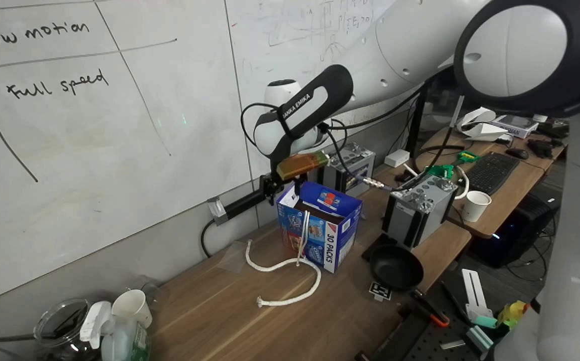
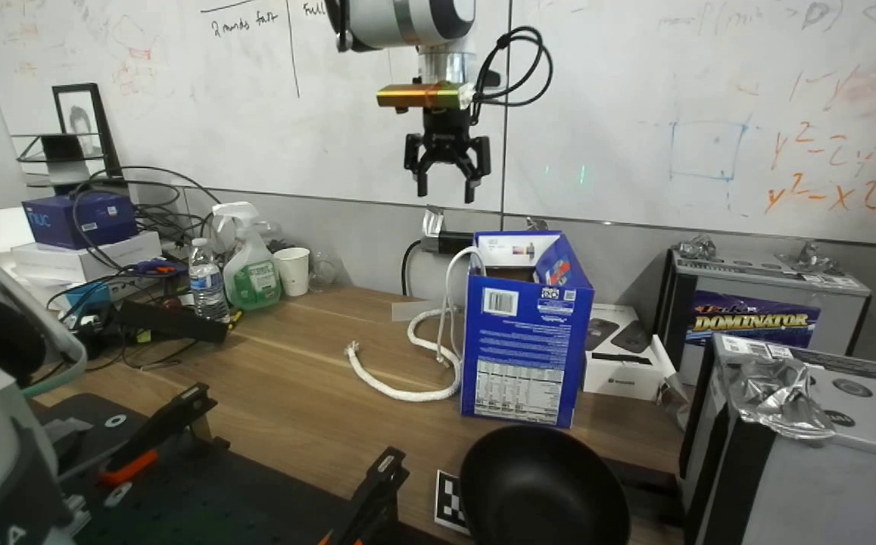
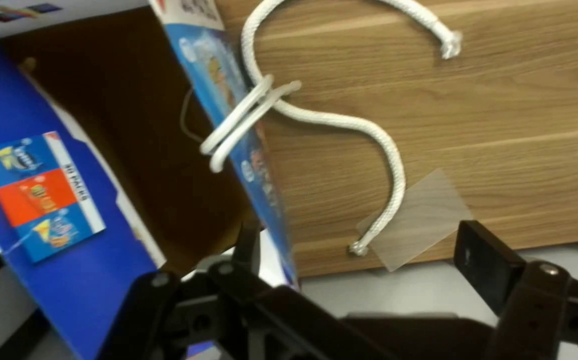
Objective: Put the string in blue box
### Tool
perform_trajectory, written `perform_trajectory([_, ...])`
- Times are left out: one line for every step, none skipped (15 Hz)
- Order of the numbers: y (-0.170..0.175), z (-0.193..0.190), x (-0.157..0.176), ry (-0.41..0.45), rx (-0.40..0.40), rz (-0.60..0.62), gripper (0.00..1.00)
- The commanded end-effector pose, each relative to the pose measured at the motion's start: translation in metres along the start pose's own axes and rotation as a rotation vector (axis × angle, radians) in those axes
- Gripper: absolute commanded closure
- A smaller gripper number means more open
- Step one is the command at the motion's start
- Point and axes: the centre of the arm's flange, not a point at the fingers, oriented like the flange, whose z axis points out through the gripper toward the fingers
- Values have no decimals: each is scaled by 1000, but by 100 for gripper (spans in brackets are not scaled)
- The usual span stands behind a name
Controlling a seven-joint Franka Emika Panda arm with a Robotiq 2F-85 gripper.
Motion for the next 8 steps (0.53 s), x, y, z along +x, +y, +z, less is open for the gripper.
perform_trajectory([-37, 25, -23, -20, 85, -58, 0])
perform_trajectory([-47, 40, -27, -38, 99, -61, 0])
perform_trajectory([-54, 53, -32, -57, 111, -59, 0])
perform_trajectory([-60, 67, -35, -76, 115, -51, 0])
perform_trajectory([-64, 80, -39, -98, 131, -48, 0])
perform_trajectory([-67, 94, -41, -113, 131, -38, 0])
perform_trajectory([-70, 108, -45, -130, 132, -26, 0])
perform_trajectory([-72, 120, -47, -141, 127, -16, 0])
